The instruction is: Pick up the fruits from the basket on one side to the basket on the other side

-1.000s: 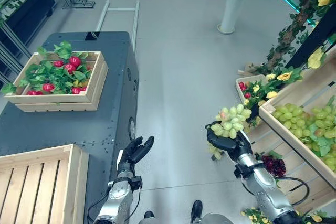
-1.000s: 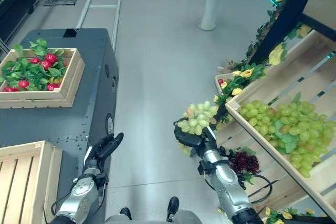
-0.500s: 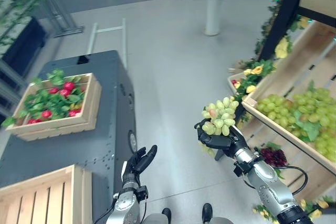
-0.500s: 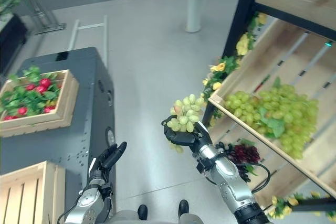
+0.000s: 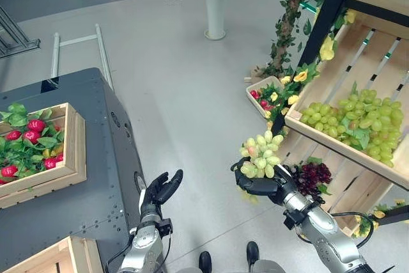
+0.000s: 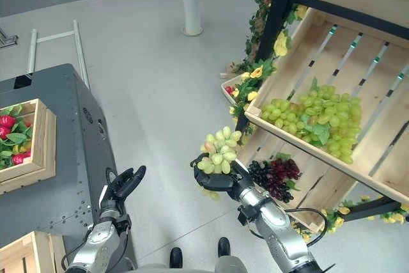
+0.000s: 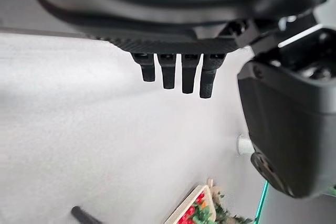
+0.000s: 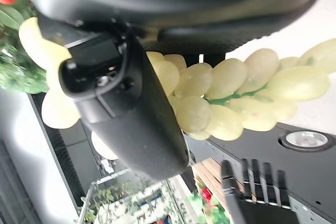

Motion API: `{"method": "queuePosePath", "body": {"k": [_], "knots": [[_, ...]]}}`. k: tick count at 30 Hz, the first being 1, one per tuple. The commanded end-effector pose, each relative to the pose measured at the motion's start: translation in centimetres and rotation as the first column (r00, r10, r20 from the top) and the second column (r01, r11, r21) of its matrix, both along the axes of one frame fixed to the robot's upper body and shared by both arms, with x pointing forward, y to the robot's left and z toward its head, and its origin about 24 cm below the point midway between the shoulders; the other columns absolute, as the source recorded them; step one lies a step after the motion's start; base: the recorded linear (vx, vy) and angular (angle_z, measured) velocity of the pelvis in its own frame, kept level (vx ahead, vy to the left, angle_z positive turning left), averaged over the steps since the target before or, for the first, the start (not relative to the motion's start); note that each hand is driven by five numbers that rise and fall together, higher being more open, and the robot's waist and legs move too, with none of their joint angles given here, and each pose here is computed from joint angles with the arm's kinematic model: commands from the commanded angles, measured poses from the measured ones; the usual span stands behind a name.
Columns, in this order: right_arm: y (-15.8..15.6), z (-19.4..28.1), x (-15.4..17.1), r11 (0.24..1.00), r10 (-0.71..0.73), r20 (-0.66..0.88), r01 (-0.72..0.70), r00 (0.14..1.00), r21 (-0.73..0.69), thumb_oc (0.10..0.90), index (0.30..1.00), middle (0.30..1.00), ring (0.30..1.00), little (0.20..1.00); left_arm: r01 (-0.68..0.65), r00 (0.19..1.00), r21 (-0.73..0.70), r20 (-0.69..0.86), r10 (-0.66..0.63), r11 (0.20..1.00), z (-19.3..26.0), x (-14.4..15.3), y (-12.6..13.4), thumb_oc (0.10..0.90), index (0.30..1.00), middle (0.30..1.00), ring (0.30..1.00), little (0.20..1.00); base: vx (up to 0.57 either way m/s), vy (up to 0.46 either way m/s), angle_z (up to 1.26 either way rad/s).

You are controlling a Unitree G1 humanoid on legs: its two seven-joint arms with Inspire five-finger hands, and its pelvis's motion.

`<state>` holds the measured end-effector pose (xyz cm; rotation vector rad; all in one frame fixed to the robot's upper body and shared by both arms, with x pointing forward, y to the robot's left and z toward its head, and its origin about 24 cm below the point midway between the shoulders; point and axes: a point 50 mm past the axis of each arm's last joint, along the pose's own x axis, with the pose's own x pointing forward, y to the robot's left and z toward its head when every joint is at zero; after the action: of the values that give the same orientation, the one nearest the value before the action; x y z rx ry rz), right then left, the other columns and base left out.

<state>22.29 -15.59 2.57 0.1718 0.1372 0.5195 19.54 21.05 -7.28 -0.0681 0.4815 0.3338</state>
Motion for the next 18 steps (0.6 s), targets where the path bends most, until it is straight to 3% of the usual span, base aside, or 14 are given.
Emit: {"method": "queuePosePath", "body": {"k": [1,4,12,18], "knots": [[1.5,7.8,1.6,0.977,0.107,0.365,-0.166,0.925,0.133,0.4,0.3,0.3,0.3,0.3,-0.011,0.976,0.049,0.218,0.0,0.999,3.5,3.0,0.9,0.8,0.9,0.9,0.9,0.9,-0.15,0.073,-0.64],[2.2,7.9,1.3,0.963,0.144,0.382,-0.218,0.913,0.156,0.4,0.3,0.3,0.3,0.3,-0.03,0.974,0.074,0.228,0.013,0.997,4.0,3.0,1.9,0.8,0.9,0.9,0.9,0.9,-0.13,0.009,-0.76],[1.1,8.6,2.2,0.975,0.056,0.388,-0.134,0.92,0.177,0.4,0.3,0.3,0.3,0.3,-0.044,0.97,0.023,0.241,0.037,0.999,4.1,4.3,0.8,0.8,0.9,0.9,0.9,0.9,-0.02,-0.101,-0.14],[-1.0,9.6,1.9,0.974,-0.04,0.428,-0.061,0.903,0.219,0.4,0.3,0.3,0.3,0.3,-0.026,0.979,0.005,0.202,0.024,1.0,2.8,2.9,0.1,0.8,0.9,0.9,0.9,0.9,0.06,-0.017,-0.2]]}}
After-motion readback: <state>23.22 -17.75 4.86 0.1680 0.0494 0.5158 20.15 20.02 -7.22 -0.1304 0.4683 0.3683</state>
